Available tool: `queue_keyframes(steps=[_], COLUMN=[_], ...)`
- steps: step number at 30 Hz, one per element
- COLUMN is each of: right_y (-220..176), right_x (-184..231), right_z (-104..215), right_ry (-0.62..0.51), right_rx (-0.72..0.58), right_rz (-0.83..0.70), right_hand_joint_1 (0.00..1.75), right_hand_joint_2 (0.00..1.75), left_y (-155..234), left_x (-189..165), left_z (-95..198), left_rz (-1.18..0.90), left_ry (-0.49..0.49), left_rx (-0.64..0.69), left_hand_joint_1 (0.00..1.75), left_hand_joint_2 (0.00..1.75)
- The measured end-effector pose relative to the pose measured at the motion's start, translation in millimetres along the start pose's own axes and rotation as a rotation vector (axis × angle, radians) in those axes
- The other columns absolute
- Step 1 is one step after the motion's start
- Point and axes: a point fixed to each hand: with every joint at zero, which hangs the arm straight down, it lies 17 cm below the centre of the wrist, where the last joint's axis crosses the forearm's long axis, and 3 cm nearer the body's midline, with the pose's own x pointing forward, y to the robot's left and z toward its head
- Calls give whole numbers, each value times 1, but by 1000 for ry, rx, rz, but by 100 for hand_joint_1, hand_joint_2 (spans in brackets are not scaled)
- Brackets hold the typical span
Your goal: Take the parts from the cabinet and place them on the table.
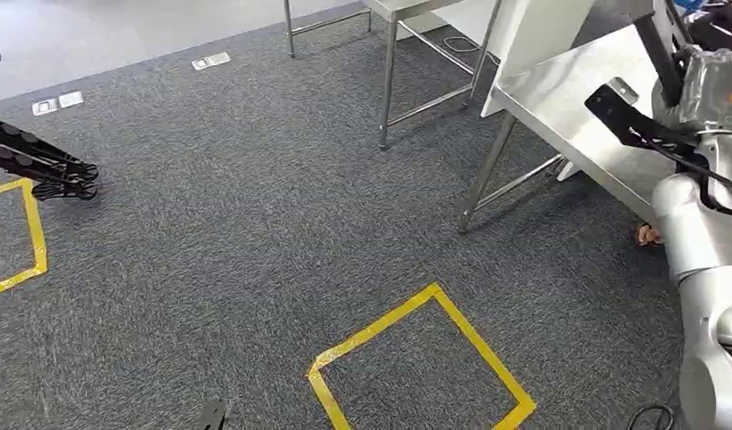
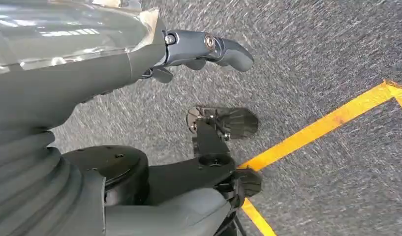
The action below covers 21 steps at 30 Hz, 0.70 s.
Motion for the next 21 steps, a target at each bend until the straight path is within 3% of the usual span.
queue_keyframes(steps=[21], right_y=[12], right_x=[1], right_z=[11], right_ry=[-13], right_rx=[4], right_rz=[0], right_hand_joint_1=[175], right_hand_joint_2=[175], left_y=[-4], left_x=[-3], left_z=[1], left_rz=[3], left_ry=[10], left_rx=[-11], left_hand_joint_1=[0], left_hand_joint_2=[175])
